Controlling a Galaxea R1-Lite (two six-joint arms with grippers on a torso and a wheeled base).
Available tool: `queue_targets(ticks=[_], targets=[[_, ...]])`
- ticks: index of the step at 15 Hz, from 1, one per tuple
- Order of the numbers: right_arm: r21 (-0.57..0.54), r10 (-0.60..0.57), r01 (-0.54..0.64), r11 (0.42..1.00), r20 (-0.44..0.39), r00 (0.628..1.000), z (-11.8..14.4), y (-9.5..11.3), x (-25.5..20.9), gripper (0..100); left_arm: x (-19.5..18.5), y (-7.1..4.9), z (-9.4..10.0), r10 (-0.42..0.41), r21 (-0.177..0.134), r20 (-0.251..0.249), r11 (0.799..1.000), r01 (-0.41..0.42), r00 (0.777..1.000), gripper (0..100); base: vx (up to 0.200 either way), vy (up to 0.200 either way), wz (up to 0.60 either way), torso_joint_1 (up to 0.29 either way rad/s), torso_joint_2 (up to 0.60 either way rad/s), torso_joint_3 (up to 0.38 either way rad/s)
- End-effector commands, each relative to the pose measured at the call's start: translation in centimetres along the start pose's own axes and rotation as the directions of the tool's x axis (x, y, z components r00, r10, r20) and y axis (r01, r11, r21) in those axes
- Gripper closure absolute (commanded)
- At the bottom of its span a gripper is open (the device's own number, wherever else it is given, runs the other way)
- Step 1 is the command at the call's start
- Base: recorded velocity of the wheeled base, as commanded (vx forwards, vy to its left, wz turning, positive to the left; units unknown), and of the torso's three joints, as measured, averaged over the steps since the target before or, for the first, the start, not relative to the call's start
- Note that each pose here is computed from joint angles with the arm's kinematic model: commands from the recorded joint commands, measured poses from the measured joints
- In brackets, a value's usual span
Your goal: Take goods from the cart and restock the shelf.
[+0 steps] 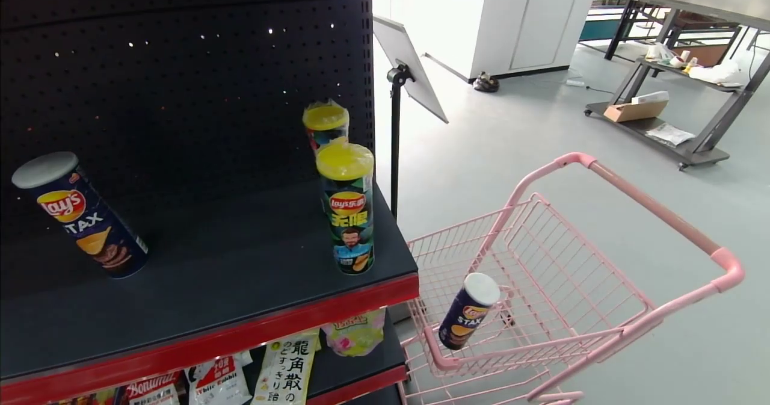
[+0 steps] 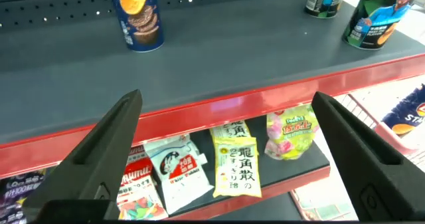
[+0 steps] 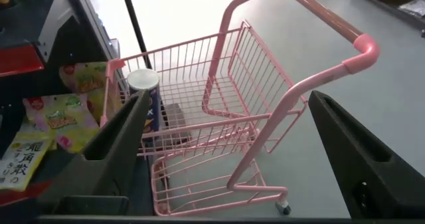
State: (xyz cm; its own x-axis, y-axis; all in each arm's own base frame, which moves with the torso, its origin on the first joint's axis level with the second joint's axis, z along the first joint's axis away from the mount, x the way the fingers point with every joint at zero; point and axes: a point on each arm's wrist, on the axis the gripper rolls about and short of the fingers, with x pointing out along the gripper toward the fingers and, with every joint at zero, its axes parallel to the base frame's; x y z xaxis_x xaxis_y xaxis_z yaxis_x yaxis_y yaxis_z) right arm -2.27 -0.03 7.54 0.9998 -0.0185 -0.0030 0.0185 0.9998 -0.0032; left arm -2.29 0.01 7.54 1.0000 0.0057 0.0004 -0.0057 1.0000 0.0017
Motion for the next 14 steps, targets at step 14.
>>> queue_targets(ticks=[14], targets=[[0.000,0.000,0.000,1.000,0.000,1.000,0.00,0.00,0.00,0,0.01,0.00,0.01,-0.001,0.000,0.000,1.000,0.001,1.000,0,0.000,0.000,0.00,-0.104,0.26,0.150]])
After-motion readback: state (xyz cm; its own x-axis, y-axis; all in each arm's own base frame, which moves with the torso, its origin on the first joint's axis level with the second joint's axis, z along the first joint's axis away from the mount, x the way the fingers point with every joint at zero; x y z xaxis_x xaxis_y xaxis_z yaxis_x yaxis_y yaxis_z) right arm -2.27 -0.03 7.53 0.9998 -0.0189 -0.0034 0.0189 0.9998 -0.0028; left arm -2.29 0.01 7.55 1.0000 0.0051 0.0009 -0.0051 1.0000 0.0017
